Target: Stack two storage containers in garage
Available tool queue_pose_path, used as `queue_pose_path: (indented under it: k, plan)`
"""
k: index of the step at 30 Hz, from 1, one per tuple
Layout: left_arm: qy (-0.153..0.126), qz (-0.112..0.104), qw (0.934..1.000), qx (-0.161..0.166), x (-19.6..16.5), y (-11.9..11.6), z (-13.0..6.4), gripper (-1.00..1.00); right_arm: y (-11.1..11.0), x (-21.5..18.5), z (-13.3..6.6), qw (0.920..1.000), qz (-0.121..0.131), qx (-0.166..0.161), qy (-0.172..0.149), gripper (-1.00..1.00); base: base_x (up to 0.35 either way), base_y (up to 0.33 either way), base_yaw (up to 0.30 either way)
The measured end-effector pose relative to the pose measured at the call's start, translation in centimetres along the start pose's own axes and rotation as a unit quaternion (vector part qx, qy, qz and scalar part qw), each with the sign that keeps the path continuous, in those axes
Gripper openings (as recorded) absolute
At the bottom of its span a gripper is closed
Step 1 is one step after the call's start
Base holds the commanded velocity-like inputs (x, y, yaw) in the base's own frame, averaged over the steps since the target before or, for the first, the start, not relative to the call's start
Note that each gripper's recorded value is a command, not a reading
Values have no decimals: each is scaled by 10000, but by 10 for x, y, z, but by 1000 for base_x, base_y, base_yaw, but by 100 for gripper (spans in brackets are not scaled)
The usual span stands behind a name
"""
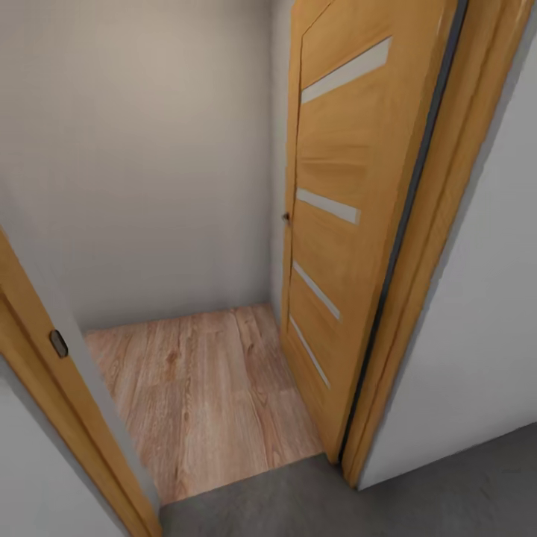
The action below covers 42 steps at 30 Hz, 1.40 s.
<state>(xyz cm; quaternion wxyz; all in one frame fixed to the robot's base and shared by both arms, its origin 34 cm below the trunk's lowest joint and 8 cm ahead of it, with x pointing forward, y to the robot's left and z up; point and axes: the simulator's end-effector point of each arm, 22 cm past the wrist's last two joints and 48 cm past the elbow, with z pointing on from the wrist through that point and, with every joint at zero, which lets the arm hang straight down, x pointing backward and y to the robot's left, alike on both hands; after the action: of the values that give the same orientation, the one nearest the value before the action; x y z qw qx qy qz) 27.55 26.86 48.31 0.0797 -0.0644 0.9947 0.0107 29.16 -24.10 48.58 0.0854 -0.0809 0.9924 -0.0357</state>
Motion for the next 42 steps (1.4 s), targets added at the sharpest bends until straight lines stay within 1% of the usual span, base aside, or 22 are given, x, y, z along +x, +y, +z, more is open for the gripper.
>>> queue_pose_path:
  k: [9,25,42]
  plan:
    - [0,1,10000,0,0,0,0,100,0,0,0,10000,0,0,4,100,320,0,239]
    - [1,4,10000,4,0,-1,0,100,0,0,0,10000,0,1,9,100,281,0,10]
    - [-3,-2,10000,0,0,-1,0,100,0,0,0,10000,0,0,11,100,16,0,0]
